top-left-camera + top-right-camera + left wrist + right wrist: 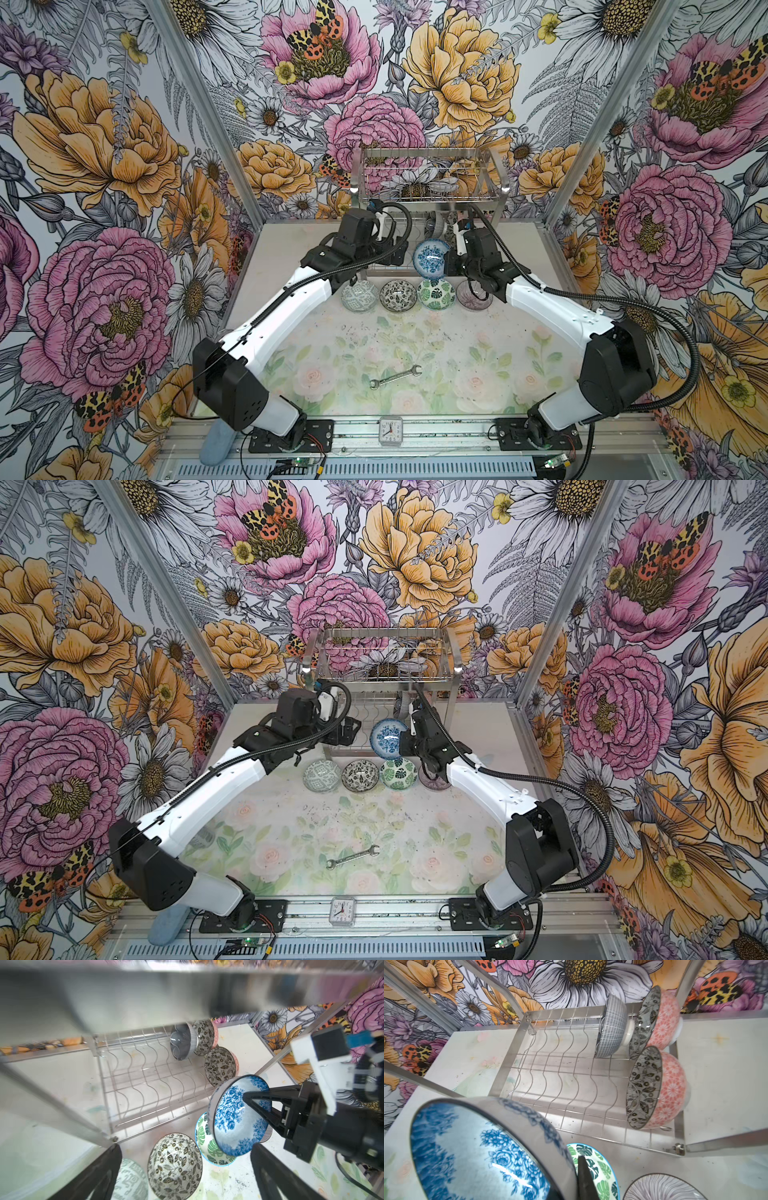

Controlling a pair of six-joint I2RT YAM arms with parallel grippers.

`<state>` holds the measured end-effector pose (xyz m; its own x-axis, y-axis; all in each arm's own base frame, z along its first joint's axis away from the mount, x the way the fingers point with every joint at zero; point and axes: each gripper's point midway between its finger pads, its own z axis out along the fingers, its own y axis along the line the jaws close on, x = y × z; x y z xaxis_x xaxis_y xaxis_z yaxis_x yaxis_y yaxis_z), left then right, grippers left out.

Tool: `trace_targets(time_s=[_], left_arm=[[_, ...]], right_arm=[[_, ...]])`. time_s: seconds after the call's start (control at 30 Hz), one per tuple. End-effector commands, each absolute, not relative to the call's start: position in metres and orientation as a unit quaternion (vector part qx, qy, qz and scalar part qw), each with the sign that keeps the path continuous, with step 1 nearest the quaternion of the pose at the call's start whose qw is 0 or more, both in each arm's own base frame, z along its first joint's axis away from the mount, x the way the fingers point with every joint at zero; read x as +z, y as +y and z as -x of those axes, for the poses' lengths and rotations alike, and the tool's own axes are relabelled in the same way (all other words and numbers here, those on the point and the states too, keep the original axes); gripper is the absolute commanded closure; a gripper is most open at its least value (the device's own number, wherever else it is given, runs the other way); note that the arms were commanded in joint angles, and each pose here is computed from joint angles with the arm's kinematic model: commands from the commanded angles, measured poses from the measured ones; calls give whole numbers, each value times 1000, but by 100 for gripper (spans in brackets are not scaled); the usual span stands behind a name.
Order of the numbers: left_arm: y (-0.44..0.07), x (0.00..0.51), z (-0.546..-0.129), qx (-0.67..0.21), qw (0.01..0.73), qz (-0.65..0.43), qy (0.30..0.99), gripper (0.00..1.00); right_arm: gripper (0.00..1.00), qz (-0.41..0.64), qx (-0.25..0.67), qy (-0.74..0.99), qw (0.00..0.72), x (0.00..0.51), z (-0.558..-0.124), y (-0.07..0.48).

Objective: Load the bowls into the dish rack
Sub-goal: 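Open and withdraw the left gripper while the right gripper carries the bowl rackward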

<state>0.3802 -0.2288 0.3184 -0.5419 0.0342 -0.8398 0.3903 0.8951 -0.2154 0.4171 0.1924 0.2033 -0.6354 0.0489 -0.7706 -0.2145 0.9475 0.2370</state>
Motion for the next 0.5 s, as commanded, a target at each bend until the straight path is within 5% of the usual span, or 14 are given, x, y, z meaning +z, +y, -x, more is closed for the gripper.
trace_targets(time_s=[0.0,0.47], left_arm=[[-184,321,-360,-134,447,-134,874,1],[-93,274,-366,-61,440,-62,894,1]], right_arm=[[100,43,115,866,484,238,-426,184],[100,72,-69,870,484,227,-440,171]])
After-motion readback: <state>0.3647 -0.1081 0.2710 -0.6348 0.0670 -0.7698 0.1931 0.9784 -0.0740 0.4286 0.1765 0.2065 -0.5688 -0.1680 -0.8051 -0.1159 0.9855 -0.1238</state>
